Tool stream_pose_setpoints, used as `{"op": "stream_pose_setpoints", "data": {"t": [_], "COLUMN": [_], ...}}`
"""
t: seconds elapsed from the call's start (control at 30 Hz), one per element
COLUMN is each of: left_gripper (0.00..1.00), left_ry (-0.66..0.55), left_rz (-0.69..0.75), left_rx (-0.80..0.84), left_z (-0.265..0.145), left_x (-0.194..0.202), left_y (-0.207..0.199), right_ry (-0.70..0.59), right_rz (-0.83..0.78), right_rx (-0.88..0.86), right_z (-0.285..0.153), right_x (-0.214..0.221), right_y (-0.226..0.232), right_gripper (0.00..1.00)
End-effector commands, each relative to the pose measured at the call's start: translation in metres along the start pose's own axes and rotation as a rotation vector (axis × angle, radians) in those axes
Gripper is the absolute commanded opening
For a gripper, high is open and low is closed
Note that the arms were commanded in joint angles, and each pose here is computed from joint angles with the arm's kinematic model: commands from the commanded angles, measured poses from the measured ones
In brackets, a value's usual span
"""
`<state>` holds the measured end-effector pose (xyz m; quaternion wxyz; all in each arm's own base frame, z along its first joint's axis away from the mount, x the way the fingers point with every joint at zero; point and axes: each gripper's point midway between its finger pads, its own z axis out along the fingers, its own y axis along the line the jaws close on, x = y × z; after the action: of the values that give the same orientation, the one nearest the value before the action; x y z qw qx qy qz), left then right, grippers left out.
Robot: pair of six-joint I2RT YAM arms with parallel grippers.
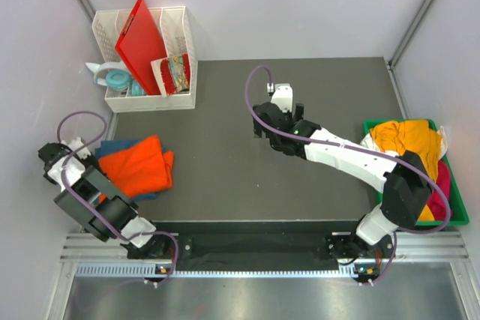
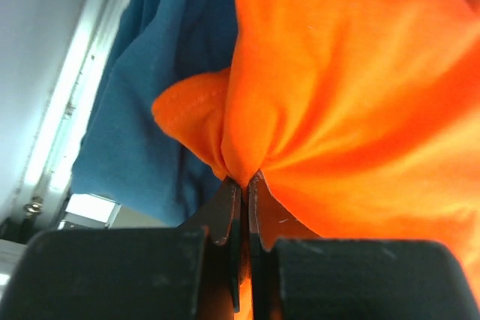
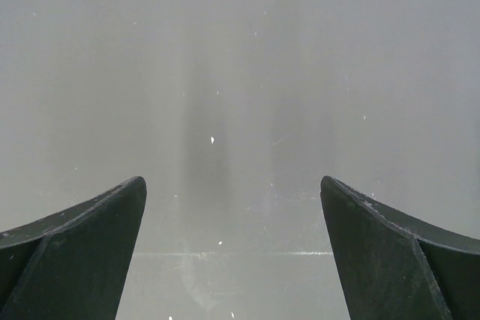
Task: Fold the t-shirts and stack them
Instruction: Smooth out wrinkles on the folded tshirt
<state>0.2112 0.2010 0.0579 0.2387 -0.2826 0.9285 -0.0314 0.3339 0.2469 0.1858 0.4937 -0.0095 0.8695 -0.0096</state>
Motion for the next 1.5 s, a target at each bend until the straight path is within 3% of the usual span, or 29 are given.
{"op": "stream_pose_setpoints", "data": {"t": [0.0,0.27,0.57,0.7,0.83,1.03,1.47], "left_gripper": [0.0,0.0,0.0,0.0,0.0,0.0,0.0], "left_ry": [-0.185,-0.326,-0.324,-0.329,-0.24,-0.277,-0.167], "left_rz": [0.11,0.218,0.351,0.336,0.314,0.337,0.245], "left_rx": [0.004,0.05,0.117,0.117,0.06,-0.11,-0.369], "left_z": [-0.025,-0.073,-0.071,-0.062,-0.053,-0.064,-0.035], "left_x": [-0.033,-0.056,-0.072,-0.085,-0.082,-0.092,-0.089], "left_y": [-0.007,-0.035,-0.085,-0.091,-0.075,-0.034,0.063], "right_ry": [-0.016,-0.013,-0.012,-0.014,-0.02,-0.018,-0.002], "right_rz": [0.023,0.022,0.034,0.042,0.036,0.041,0.041], "right_rx": [0.0,-0.013,-0.025,-0.017,0.009,0.035,0.031], "right_z": [-0.002,0.0,-0.003,-0.008,-0.012,-0.014,-0.008], "right_x": [-0.004,-0.001,0.005,0.007,0.011,0.02,0.034], "right_y": [0.01,0.02,0.023,0.016,0.003,-0.01,-0.008], "right_gripper": [1.0,1.0,1.0,1.0,1.0,1.0,1.0]}}
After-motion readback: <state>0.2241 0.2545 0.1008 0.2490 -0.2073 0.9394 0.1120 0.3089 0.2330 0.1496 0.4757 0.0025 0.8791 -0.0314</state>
